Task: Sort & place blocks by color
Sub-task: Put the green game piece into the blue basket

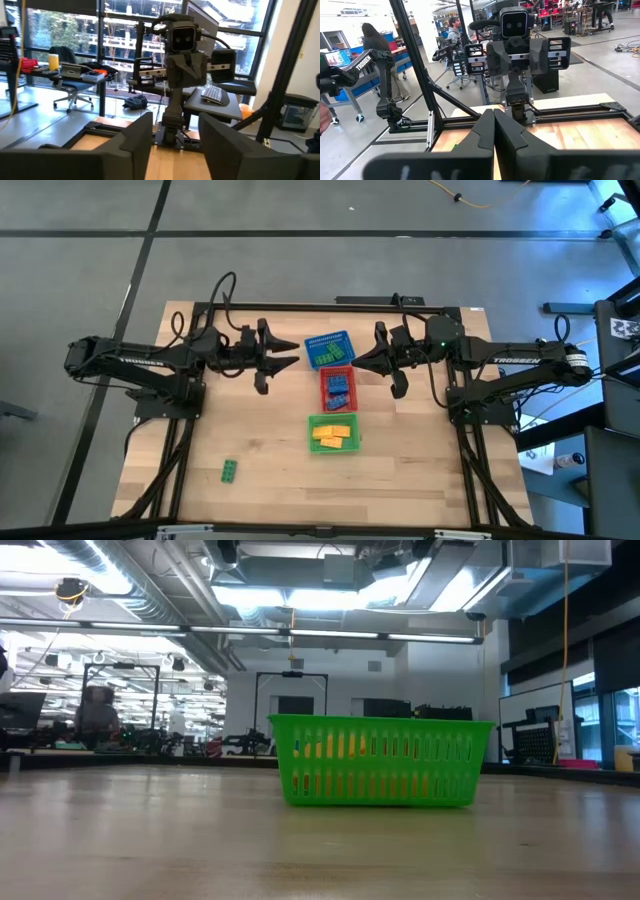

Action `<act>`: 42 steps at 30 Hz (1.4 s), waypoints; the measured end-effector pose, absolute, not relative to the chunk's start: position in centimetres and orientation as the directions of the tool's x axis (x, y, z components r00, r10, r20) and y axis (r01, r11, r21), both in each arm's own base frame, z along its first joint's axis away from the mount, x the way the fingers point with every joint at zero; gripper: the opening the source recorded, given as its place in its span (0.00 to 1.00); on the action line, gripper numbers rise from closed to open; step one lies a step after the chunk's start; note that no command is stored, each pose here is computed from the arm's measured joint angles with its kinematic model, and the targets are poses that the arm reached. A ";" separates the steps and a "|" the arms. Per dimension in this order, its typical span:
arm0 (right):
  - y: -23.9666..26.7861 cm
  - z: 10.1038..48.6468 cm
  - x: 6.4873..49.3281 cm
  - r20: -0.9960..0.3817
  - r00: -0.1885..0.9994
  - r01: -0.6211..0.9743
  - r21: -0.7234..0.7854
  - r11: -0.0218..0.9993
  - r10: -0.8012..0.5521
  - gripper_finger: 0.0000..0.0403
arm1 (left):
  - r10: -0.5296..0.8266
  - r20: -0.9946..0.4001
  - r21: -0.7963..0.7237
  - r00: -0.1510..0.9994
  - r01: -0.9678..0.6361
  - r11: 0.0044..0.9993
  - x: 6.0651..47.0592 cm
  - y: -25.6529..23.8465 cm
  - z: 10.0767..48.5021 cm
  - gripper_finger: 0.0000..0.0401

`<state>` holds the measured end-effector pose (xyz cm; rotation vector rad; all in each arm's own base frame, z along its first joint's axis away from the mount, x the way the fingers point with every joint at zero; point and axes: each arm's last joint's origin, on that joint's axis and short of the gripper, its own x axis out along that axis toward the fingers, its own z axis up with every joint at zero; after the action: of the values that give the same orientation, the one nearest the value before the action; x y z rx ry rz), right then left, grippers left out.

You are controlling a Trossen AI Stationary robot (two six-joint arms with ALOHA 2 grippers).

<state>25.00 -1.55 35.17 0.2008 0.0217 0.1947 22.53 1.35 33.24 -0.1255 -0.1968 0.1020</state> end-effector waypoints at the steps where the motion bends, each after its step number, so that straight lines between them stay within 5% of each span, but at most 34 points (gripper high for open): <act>1: -1.6 35.2 25.0 -0.002 0.981 -0.190 0.202 0.961 0.194 0.00 | 0.117 0.188 -0.135 0.975 -0.092 0.987 22.5 1.4 33.2 0.39; 11: -1.6 35.2 25.0 -0.002 0.981 -0.189 0.203 0.961 0.194 0.00 | 0.110 0.150 -0.136 0.983 -0.089 0.987 22.6 1.2 33.8 0.44; 17: -1.6 35.2 25.0 -0.003 0.981 -0.189 0.202 0.961 0.194 0.00 | 0.076 -0.226 -0.123 0.971 -0.105 0.987 22.6 -0.7 36.4 0.44; 23: -1.6 35.1 25.0 -0.005 0.981 -0.189 0.201 0.961 0.194 0.00 | 0.036 -0.664 -0.263 0.747 -0.279 0.924 20.9 -3.6 35.8 0.44; 28: -1.6 35.1 25.0 -0.009 0.981 -0.188 0.202 0.961 0.193 0.00 | -0.025 -0.862 -0.346 0.506 -0.552 0.759 19.4 -6.7 32.9 0.44; 42: -1.5 34.4 25.0 -0.080 0.978 -0.173 0.216 0.961 0.194 0.00 | -0.070 -0.989 -0.144 0.127 -0.924 0.355 16.9 -16.5 25.5 0.44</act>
<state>24.96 -1.54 34.40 0.2097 0.1005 0.1863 16.88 -16.45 25.49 -1.0290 1.2925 0.8164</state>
